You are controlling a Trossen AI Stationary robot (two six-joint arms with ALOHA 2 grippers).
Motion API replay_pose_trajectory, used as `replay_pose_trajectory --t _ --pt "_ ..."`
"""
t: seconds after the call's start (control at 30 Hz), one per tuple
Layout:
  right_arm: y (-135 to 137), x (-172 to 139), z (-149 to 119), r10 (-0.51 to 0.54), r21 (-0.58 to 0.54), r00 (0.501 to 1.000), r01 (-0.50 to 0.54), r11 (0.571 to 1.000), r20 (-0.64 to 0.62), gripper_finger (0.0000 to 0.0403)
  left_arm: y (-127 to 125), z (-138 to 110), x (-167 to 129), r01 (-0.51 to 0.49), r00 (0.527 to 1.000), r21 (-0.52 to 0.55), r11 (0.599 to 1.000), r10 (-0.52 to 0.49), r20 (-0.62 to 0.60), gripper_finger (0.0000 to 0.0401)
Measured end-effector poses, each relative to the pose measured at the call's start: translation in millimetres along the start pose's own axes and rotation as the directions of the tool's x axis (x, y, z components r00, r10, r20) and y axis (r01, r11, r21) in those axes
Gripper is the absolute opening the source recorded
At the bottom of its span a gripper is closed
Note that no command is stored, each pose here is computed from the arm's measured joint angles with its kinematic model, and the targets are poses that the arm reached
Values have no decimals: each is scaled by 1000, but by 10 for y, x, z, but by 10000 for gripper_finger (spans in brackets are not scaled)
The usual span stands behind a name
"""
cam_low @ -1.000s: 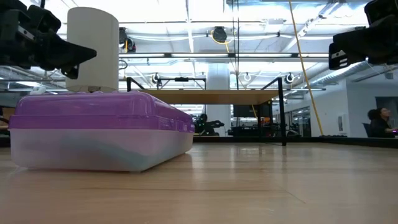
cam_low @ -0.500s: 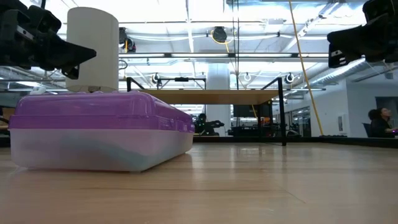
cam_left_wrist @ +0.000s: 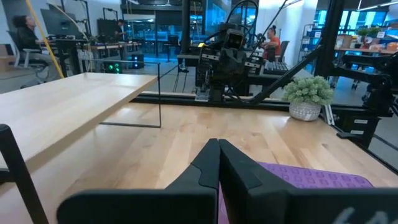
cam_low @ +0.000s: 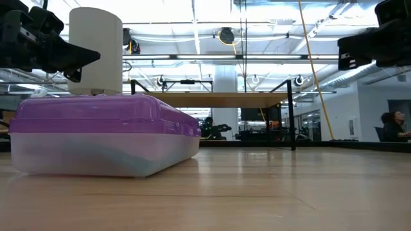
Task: Pack school essentials
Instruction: Return to Home Position
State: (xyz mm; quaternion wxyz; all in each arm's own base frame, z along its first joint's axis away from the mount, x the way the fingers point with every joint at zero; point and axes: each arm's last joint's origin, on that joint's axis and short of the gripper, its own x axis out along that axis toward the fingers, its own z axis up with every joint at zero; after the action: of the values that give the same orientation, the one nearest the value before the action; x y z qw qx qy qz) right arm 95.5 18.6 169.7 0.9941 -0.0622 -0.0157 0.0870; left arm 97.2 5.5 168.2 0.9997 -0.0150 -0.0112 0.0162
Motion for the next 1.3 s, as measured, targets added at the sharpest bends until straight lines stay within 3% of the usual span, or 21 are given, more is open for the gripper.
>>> replay_pose_trajectory --t 0.37,0.83,1.3 --pt "-92 1 13 -94 -33 995 95 995 18 0 0 1 0 -1 1000 -3 1000 1 1 28" --pt "-90 2 -18 -93 -20 996 92 996 -14 0 0 1 0 -2 1000 -3 1000 2 1 3" --pt "-90 2 -18 -93 -19 996 93 995 -14 0 1 1 0 -3 1000 -3 1000 3 1 31"
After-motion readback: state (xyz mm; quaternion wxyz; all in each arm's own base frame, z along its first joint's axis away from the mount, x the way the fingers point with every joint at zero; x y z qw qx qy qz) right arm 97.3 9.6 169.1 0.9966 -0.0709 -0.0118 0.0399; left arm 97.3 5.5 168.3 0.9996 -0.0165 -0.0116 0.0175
